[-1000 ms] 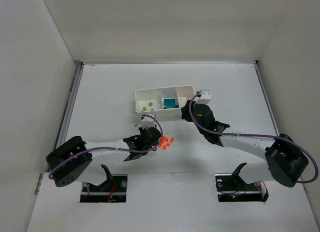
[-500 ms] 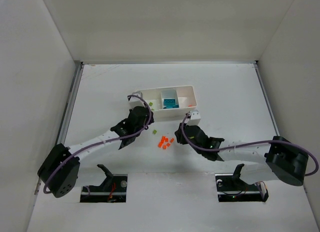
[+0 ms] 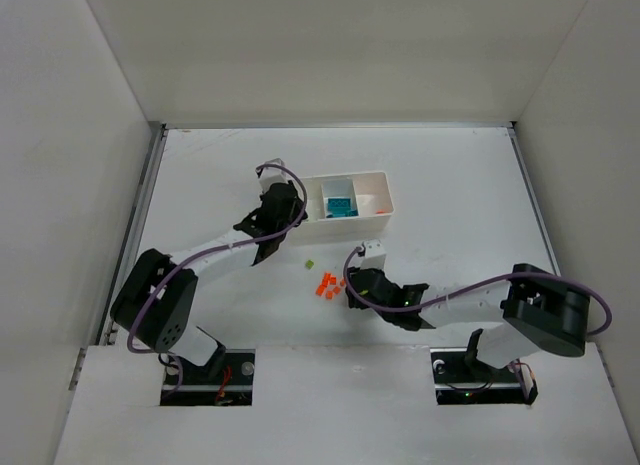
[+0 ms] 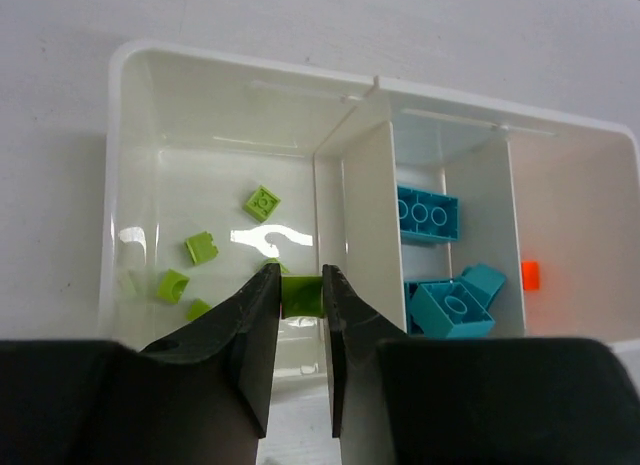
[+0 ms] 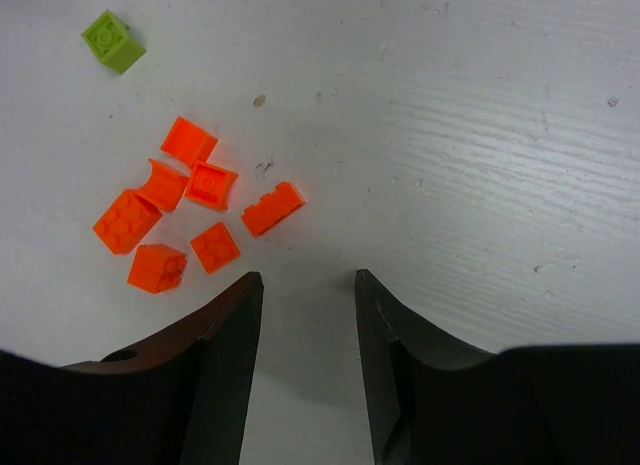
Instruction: Sort the legos into containers by color
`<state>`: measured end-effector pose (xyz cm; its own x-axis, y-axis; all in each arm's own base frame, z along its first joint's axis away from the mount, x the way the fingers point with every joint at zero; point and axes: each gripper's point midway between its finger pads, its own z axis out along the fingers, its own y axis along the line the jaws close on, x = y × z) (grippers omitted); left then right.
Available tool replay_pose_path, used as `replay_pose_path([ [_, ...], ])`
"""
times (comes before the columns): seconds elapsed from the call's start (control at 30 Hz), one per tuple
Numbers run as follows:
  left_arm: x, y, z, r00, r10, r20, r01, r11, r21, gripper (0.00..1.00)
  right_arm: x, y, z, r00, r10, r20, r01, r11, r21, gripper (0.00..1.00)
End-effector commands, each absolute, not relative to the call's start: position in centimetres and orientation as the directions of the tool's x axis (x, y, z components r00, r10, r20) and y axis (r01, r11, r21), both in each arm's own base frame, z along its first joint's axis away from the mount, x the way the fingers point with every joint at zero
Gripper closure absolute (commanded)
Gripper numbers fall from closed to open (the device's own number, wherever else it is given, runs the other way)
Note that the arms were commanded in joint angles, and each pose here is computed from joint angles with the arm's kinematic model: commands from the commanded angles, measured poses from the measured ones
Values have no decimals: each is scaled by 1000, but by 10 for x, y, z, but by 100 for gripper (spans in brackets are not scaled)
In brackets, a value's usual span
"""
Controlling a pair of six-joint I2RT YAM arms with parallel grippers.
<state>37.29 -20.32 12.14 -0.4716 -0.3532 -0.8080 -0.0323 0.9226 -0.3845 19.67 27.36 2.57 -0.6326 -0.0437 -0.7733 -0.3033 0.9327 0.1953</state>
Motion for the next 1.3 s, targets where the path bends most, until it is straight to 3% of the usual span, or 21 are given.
replay_pose_path([
  [0.0,392,-210,145,-417,-366,-832,-4,916,-401,75,203,282,32,-618,-49,-785,-299,938,177,52],
  [0.2,385,-212,154,-397,-351,-848,16,921,-389,58,208,289,33,-605,-88,-792,-321,936,141,52],
  [0.57,306,-198,125,-445,-259,-857,76,943,-324,59,220,294,25,-591,-134,-795,-318,945,76,52],
  [0.77,268,-185,110,-484,-249,-839,82,941,-327,59,224,297,20,-593,-149,-792,-315,948,57,59],
  [1.0,245,-174,89,-525,-245,-815,64,943,-325,59,223,294,17,-598,-145,-788,-304,951,56,69],
  [1.27,235,-196,73,-566,-235,-790,94,934,-345,59,227,290,46,-564,-73,-823,-272,957,102,71],
])
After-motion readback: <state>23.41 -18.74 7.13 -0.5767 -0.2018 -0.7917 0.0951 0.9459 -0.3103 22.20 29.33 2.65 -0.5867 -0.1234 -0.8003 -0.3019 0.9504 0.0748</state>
